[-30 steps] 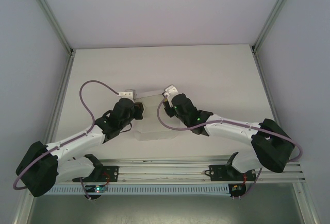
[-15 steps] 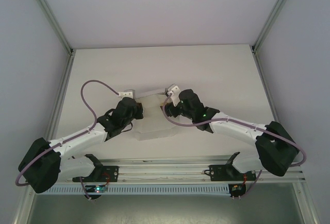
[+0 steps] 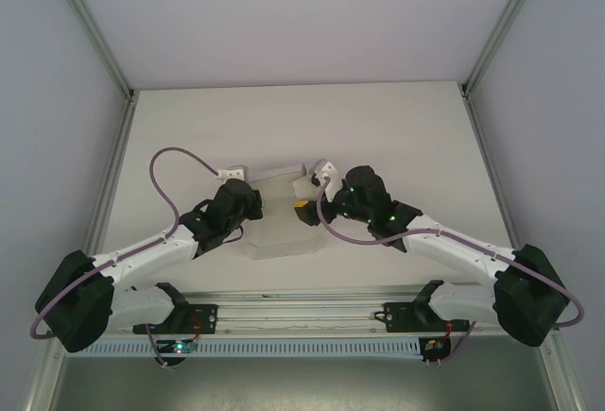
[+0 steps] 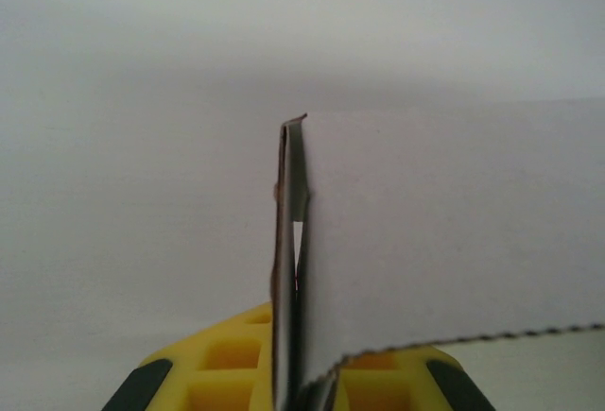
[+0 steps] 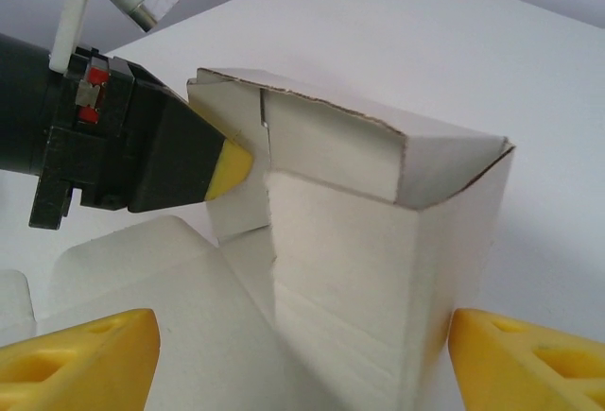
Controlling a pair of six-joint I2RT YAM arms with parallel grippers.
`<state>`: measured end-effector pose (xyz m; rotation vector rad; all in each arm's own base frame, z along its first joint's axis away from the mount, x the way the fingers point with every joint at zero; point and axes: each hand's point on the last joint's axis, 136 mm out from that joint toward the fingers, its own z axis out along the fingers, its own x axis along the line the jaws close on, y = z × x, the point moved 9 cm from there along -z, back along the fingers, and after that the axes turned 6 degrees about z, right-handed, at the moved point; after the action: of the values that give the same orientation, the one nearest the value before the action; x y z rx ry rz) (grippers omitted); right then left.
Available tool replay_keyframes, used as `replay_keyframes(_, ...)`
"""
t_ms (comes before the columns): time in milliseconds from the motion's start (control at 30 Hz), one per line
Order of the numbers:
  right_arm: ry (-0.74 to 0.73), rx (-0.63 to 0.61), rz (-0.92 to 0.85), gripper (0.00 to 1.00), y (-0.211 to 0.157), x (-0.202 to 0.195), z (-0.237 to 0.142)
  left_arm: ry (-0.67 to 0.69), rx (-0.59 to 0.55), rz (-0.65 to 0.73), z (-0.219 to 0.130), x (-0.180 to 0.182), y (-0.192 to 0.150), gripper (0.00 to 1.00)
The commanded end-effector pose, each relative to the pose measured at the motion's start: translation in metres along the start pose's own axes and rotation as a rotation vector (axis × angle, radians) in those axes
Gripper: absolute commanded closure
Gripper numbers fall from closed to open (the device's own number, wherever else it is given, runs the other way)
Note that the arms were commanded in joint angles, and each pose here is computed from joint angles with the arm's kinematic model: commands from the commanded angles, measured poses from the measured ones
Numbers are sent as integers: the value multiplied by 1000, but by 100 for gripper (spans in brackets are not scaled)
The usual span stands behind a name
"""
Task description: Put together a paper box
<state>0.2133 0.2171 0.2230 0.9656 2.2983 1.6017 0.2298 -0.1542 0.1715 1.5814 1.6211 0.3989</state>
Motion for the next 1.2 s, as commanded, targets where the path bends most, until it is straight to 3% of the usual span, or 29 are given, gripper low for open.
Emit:
replay_keyframes(0, 46, -38, 10, 20, 2, -2, -6, -26, -29, 8, -3, -7, 8, 100)
replay_keyframes(300, 88, -31, 37, 21, 2, -10, -8, -37, -30, 14, -3, -8, 7, 100)
replay_keyframes(567, 107, -71, 87, 27, -2, -30, -31, -48, -40, 20, -6, -8, 8, 100)
replay_keyframes(967, 280, -3, 121, 46, 2, -37, -11, -73, -45, 34, -9, -10, 9, 100)
replay_keyframes(1167, 216, 9, 101, 56, 6, -34, -1, -74, -41, 35, -8, -10, 9, 100)
